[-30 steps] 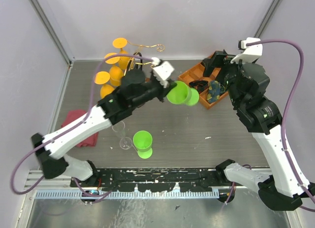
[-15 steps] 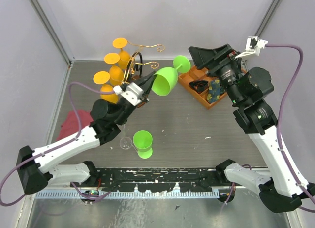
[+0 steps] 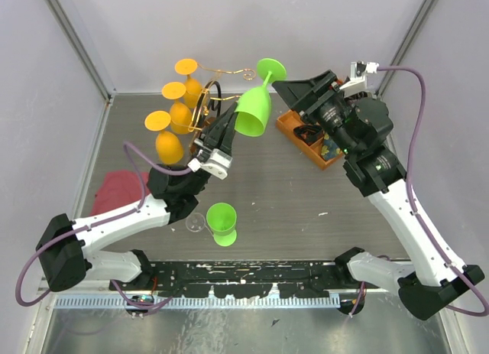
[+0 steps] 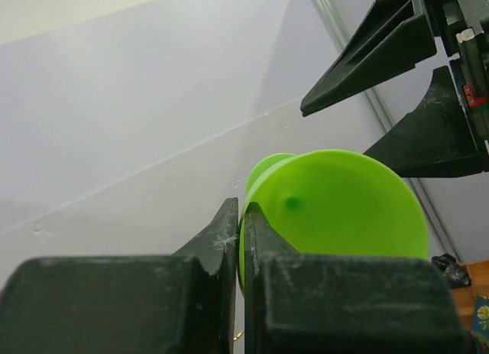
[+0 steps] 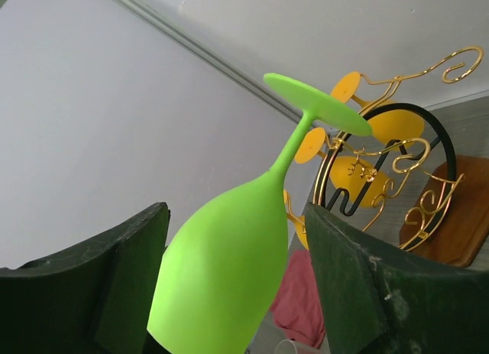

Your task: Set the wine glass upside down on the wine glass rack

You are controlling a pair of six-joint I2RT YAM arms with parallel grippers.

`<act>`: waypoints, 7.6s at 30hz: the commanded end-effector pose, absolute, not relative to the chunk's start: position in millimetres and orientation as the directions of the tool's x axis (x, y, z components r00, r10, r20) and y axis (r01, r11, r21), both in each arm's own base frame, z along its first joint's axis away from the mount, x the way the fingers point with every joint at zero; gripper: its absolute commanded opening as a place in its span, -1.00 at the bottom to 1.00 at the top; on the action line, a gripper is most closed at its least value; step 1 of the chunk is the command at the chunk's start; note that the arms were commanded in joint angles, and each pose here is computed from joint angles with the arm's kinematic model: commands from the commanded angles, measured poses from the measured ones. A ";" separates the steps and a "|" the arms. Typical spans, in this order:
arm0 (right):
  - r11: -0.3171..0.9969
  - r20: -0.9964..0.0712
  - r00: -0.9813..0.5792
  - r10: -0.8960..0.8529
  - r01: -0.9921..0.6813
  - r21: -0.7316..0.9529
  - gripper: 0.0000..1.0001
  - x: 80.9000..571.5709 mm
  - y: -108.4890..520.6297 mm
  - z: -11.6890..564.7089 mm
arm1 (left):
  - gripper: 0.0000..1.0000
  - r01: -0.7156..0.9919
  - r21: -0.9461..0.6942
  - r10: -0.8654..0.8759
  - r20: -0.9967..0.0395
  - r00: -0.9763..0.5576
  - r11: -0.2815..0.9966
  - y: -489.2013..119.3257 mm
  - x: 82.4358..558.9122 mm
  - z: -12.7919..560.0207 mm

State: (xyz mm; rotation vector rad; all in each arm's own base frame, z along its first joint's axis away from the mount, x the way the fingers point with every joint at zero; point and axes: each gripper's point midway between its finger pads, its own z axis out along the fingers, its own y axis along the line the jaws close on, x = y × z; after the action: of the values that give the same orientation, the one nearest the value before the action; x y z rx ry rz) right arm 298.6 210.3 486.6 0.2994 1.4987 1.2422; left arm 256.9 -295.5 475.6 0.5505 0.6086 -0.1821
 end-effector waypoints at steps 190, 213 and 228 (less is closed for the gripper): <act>0.899 -0.878 0.449 0.163 -0.434 -0.055 -0.99 598.9 273.9 299.5 | 0.53 0.055 0.177 0.160 -0.958 0.237 0.983 -121.5 388.0 482.8; 0.894 -0.850 0.508 0.141 -0.434 -0.111 -0.99 565.1 256.8 286.8 | 0.54 0.079 0.161 0.140 -0.964 0.226 0.984 -127.9 394.9 479.1; 0.864 -0.836 0.536 0.116 -0.469 -0.181 -0.99 548.0 288.3 288.4 | 0.54 0.080 0.142 0.123 -0.970 0.209 0.987 -128.1 396.3 472.1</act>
State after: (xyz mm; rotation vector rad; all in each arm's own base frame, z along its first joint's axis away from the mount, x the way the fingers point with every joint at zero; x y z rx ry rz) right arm 566.5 282.5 245.6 -0.3973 1.0521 0.3585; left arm 397.3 -129.7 459.8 0.2028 1.3885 0.0524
